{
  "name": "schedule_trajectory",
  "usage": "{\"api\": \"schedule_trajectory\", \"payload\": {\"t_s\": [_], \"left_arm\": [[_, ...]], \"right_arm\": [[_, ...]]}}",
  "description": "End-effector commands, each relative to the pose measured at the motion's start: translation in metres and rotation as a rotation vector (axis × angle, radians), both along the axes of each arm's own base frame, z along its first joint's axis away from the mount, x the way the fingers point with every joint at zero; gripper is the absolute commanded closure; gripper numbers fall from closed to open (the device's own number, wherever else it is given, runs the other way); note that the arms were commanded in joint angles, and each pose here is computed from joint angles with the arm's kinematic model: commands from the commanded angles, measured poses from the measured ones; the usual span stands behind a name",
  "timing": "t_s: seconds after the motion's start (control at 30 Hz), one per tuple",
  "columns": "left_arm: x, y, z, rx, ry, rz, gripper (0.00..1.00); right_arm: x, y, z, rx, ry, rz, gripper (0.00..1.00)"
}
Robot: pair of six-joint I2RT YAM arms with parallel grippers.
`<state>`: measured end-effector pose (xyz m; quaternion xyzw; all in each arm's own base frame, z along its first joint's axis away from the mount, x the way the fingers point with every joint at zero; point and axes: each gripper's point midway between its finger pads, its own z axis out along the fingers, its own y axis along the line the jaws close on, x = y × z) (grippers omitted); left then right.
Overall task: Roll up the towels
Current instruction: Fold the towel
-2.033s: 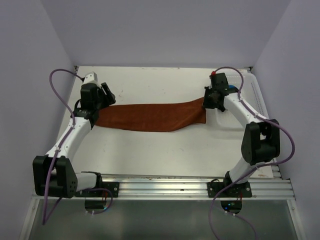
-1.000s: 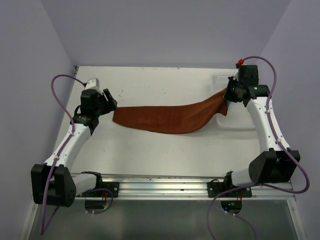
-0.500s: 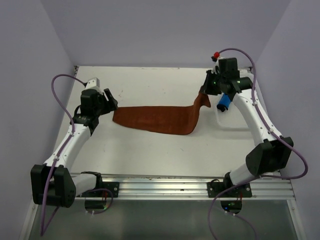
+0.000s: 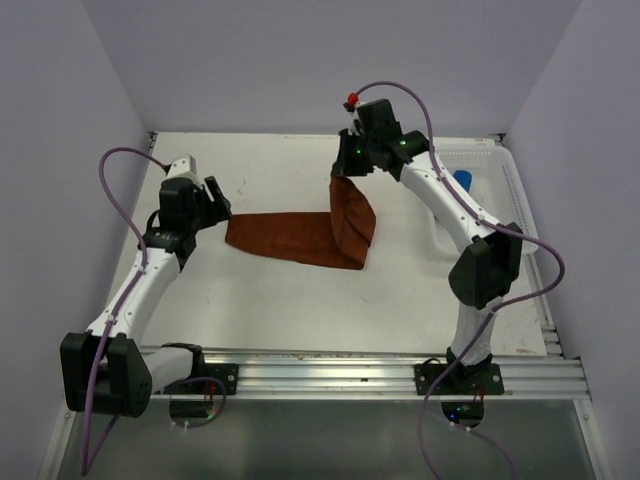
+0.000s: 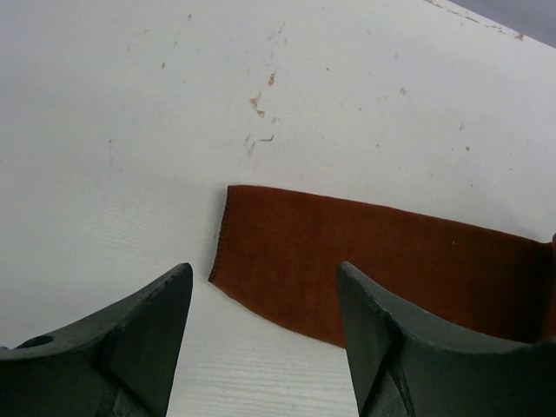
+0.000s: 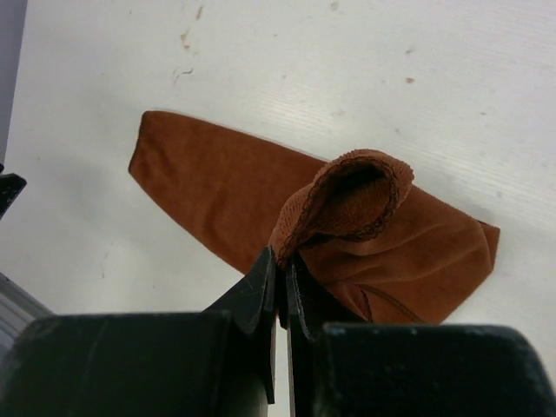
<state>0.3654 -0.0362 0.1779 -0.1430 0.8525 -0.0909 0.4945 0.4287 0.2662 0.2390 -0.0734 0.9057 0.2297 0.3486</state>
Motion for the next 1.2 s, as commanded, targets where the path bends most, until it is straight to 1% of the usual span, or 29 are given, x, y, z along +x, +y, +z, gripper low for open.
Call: {"api": "schedule_trajectory", "payload": {"t_s": [0.0,0.03,0.13,0.17,0.2,0.23,0.27,0.33,0.37,0.43,0.93,1.17], "left_arm": [[0.005,0.009,0.032,0.03,-0.085,0.031,0.29],[0.004,0.009,0.032,0.03,-0.084,0.031,0.29],[0.003,0.011,0.033,0.031,-0.082,0.042,0.29],[0.002,0.012,0.034,0.031,-0.084,0.047,0.29],[0.002,0.012,0.035,0.031,-0.087,0.047,0.29],[0.001,0.012,0.033,0.028,-0.08,0.051,0.29],[0.001,0.012,0.033,0.026,-0.081,0.049,0.29],[0.001,0.011,0.032,0.019,-0.078,0.049,0.29],[0.001,0.011,0.033,0.017,-0.08,0.049,0.29],[0.001,0.011,0.032,0.016,-0.077,0.052,0.29],[-0.002,0.014,0.035,0.014,-0.08,0.079,0.29],[-0.003,0.015,0.035,0.015,-0.078,0.082,0.29]], "right_arm": [[-0.002,0.044,0.006,0.026,-0.001,0.061,1.0],[-0.003,0.061,0.001,0.024,0.004,0.088,1.0],[-0.008,0.09,-0.003,0.033,0.008,0.129,1.0],[-0.008,0.098,-0.016,0.025,0.033,0.138,1.0],[-0.009,0.105,-0.021,0.023,0.042,0.148,1.0],[-0.009,0.115,-0.017,0.037,0.033,0.156,1.0],[-0.009,0.123,-0.029,0.032,0.054,0.166,1.0],[-0.01,0.137,-0.026,0.053,0.048,0.179,1.0],[-0.009,0.142,-0.037,0.053,0.066,0.187,1.0],[-0.011,0.156,-0.033,0.081,0.062,0.2,1.0],[-0.03,0.213,-0.033,0.229,0.088,0.276,1.0],[-0.029,0.229,-0.052,0.274,0.127,0.287,1.0]]}}
